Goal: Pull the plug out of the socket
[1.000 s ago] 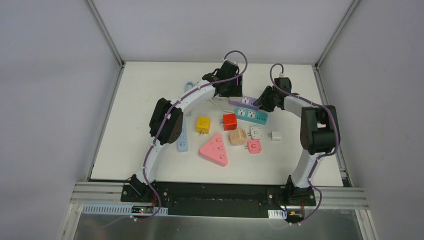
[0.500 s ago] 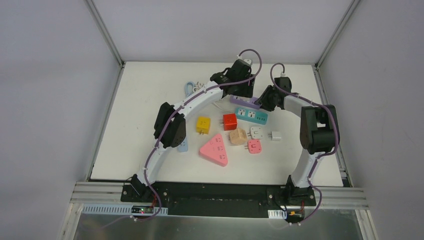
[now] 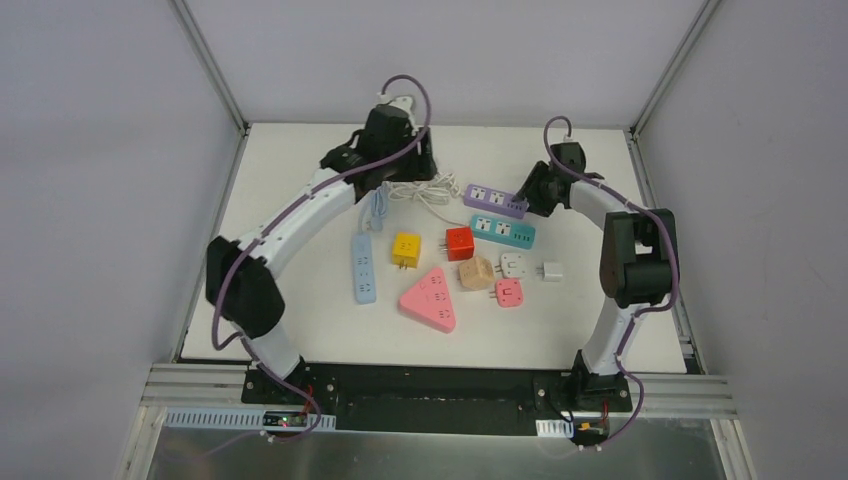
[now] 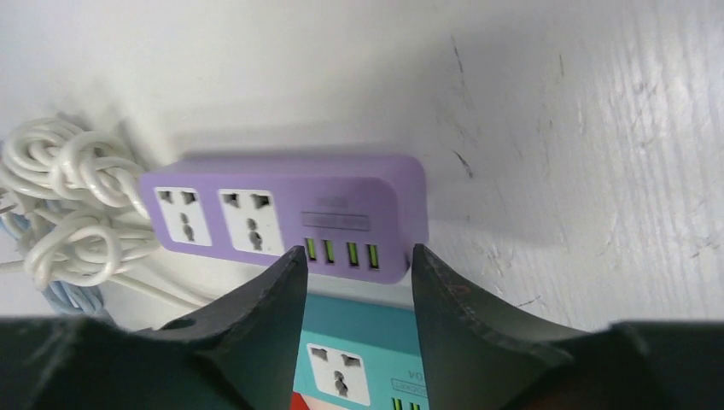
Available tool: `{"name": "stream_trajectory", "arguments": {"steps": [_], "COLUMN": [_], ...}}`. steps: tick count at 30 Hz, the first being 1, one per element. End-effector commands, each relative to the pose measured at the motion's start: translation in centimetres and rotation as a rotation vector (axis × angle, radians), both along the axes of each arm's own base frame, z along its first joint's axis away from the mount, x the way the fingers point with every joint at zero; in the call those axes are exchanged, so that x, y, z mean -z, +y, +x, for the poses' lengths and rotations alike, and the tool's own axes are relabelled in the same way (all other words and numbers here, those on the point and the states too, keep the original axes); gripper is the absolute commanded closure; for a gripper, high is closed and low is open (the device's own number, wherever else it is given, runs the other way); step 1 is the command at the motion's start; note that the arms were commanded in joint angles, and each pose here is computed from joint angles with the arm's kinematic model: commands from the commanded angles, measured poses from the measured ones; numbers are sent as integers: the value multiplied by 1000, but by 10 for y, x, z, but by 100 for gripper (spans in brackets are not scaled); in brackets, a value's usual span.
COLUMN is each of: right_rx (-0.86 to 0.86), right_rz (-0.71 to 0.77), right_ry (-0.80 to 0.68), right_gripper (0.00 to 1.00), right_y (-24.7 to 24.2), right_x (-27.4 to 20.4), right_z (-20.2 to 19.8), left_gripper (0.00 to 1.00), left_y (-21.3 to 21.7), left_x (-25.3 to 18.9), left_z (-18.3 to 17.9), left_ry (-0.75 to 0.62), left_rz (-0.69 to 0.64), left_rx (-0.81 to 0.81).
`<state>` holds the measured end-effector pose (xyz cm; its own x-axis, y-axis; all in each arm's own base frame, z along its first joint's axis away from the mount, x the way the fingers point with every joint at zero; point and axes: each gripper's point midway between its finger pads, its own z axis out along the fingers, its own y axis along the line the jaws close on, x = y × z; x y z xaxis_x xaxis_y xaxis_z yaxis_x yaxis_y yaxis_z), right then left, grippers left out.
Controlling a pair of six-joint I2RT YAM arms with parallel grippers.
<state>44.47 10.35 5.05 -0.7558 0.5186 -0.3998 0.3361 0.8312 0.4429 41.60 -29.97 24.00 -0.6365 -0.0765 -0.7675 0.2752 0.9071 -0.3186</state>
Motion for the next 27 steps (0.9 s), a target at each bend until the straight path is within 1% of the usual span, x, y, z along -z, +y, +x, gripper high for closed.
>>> {"name": "stream_trajectory", "arguments": {"steps": [1, 3, 5, 7, 9, 13, 18, 20, 22, 25, 27], "right_rx": [-9, -22, -31, -37, -45, -64, -123, -110, -81, -44, -20], "right_rz": [8, 25, 43, 67, 95, 159, 229, 243, 248, 233, 218], "right_ry": [-192, -238, -260, -276, -292, -283, -246, -220, -219, -237, -245], "right_gripper": [46, 41, 39, 38, 37, 37, 37, 38, 38, 38, 38], "right_y": [0, 3, 5, 7, 10, 17, 23, 19, 13, 3, -3], "right_x": [-83, -103, -114, -121, -127, -125, -115, -107, -104, -104, -105], "right_z": [25, 23, 16, 5, -10, -41, -84, -99, -109, -119, -125], "left_gripper": [100, 100, 100, 100, 100, 100, 100, 100, 100, 100, 96], "left_y": [61, 88, 109, 124, 129, 117, 98, 92, 84, 69, 65], "left_x": [-9, 12, 32, 55, 63, 65, 64, 72, 86, 99, 109], "left_z": [-24, -40, -56, -70, -75, -69, -40, -27, -18, -16, -18], "left_ry": [-5, 53, 119, 187, 230, 276, 297, 307, 351, 399, 427], "left_rz": [-74, -52, -46, -67, -122, -207, -305, -317, -322, -340, -335], "left_rx": [-108, -145, -166, -185, -184, -172, -205, -219, -223, -212, -221]}}
